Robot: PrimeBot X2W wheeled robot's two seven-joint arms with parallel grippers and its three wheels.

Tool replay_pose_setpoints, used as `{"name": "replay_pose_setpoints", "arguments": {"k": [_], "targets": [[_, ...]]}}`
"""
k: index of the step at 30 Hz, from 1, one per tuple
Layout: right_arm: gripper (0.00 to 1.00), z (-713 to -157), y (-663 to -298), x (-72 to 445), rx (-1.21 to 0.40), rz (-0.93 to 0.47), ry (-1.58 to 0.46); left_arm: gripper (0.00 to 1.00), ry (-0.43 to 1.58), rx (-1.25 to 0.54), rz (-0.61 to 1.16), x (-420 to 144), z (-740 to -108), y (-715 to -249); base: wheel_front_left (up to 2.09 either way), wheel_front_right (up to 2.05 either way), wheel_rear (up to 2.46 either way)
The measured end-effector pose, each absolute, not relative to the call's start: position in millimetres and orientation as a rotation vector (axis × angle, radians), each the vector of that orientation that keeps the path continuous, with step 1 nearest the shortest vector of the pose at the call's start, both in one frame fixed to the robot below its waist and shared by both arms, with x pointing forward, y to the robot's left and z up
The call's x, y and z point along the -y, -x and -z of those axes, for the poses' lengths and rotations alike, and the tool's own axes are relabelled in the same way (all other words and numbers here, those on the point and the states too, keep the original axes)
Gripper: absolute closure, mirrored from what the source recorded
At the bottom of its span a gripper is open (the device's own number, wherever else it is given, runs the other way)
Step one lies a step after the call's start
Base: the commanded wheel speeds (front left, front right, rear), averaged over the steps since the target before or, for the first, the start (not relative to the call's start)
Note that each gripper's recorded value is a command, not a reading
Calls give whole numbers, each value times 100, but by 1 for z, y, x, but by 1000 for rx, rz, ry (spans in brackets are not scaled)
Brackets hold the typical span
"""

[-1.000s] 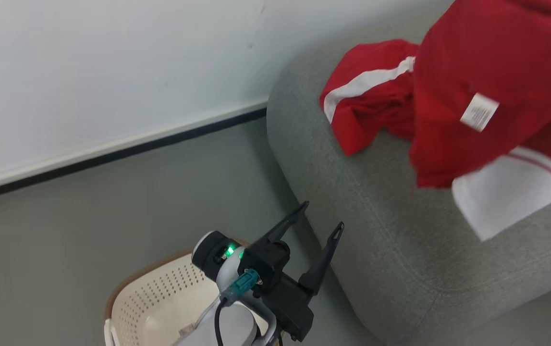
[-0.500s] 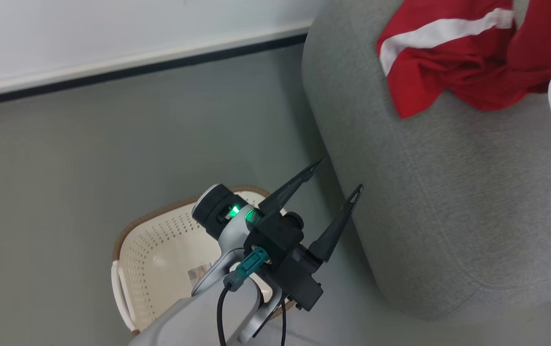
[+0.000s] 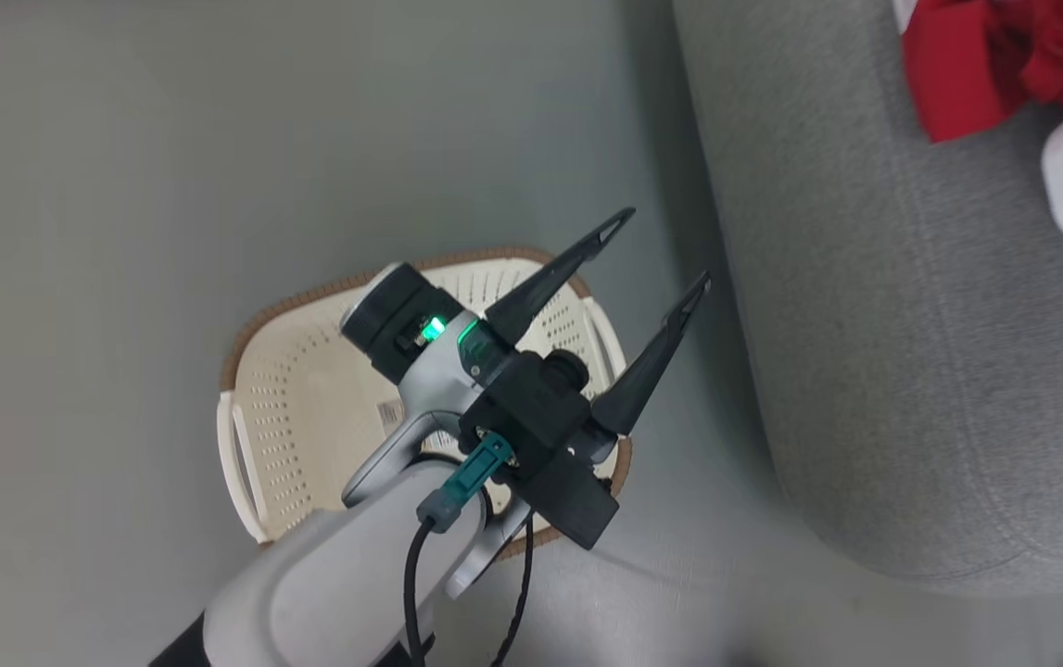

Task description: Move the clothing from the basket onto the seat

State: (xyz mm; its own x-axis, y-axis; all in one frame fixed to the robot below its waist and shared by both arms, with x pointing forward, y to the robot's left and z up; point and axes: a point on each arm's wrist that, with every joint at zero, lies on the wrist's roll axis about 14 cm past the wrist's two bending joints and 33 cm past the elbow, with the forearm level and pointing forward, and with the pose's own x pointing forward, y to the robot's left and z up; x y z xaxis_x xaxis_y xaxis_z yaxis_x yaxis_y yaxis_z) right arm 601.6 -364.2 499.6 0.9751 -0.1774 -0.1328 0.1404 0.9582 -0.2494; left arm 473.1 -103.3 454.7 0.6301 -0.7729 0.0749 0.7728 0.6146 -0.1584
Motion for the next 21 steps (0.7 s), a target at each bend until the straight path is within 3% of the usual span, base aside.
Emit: {"name": "replay_pose_setpoints", "arguments": {"k": [10,12,13,14,16,21], "targets": [[100,-420,-599,352,-280,150,210,0,191,-58,888,104,-419,-482,0,0,0],[82,-417,-597,348,-284,144,202,0,184,-63,892,104,-417,-482,0,0,0],[59,-417,-595,348,-287,143,202,0,182,-62,894,105,-417,-481,0,0,0],[59,-417,-593,349,-289,143,206,0,180,-58,895,105,-419,-481,0,0,0],[0,-421,-590,349,-287,137,217,0,175,-52,898,106,-421,-481,0,0,0],[0,-429,-582,345,-279,118,228,0,168,-42,899,108,-428,-478,0,0,0]]}}
